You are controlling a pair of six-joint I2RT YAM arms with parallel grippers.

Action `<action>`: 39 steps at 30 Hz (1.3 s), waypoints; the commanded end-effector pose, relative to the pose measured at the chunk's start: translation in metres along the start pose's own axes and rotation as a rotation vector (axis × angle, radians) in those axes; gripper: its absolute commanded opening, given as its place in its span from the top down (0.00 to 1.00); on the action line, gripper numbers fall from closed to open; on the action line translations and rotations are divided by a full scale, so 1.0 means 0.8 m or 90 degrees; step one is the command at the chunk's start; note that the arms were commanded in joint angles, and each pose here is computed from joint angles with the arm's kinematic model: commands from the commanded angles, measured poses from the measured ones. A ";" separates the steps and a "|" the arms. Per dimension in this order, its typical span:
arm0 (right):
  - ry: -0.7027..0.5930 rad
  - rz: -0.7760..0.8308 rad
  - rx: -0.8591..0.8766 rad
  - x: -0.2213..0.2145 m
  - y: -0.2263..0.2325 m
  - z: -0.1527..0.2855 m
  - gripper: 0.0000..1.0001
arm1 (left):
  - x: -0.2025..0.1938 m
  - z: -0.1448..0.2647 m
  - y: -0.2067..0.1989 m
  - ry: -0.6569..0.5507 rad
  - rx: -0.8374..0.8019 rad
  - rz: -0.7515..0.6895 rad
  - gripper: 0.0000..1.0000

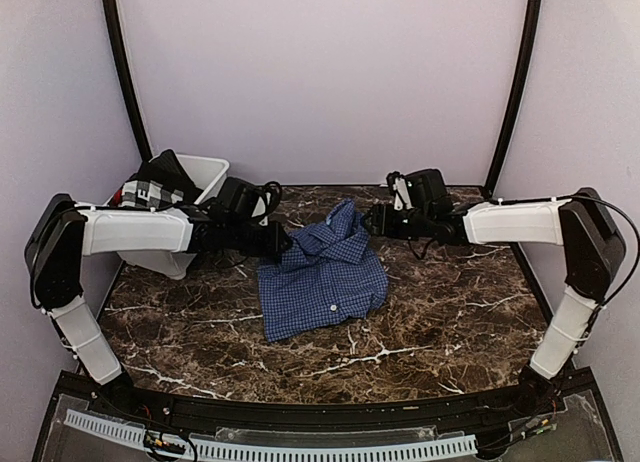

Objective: Fold and stack the long sleeve shirts
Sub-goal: Adjust the crumpled shirt at the center of the board, then pick up the corner of the shirt from the center of the board.

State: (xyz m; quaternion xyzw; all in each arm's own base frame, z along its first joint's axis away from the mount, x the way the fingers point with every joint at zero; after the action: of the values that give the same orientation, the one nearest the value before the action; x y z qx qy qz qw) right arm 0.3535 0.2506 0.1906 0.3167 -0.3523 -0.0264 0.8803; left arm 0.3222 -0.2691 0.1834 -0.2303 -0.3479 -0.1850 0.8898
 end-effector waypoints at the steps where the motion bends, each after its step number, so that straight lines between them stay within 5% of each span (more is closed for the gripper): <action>1: 0.016 -0.029 0.063 -0.008 0.016 -0.024 0.34 | 0.016 0.010 -0.001 -0.013 0.022 -0.015 0.86; 13: 0.044 -0.082 0.068 -0.029 0.009 -0.060 0.40 | 0.039 0.028 0.000 -0.040 0.031 -0.025 0.88; 18: 0.061 -0.101 0.093 -0.030 0.014 -0.079 0.59 | 0.047 0.033 0.003 -0.049 0.039 -0.025 0.89; 24: 0.042 -0.085 0.072 -0.012 0.021 -0.074 1.00 | 0.061 0.052 0.010 -0.072 0.061 -0.030 0.90; 39: -0.185 0.128 -0.172 0.092 0.036 0.085 1.00 | 0.115 0.172 0.000 -0.187 0.112 -0.137 0.91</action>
State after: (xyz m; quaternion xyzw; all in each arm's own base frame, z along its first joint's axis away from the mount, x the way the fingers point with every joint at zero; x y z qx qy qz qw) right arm 0.3646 0.2425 0.2329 0.2171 -0.4174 -0.0451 0.8813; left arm 0.3245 -0.2219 0.2960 -0.1422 -0.4726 -0.1903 0.8487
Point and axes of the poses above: each gripper's point midway between its finger pads, its own z axis back along the fingers, its own y axis along the line the jaws close on, x = y × z, the point moved 8 cm from there along z, back along the fingers, and after that the axes turned 13 degrees about -z, right-handed, at the moved point
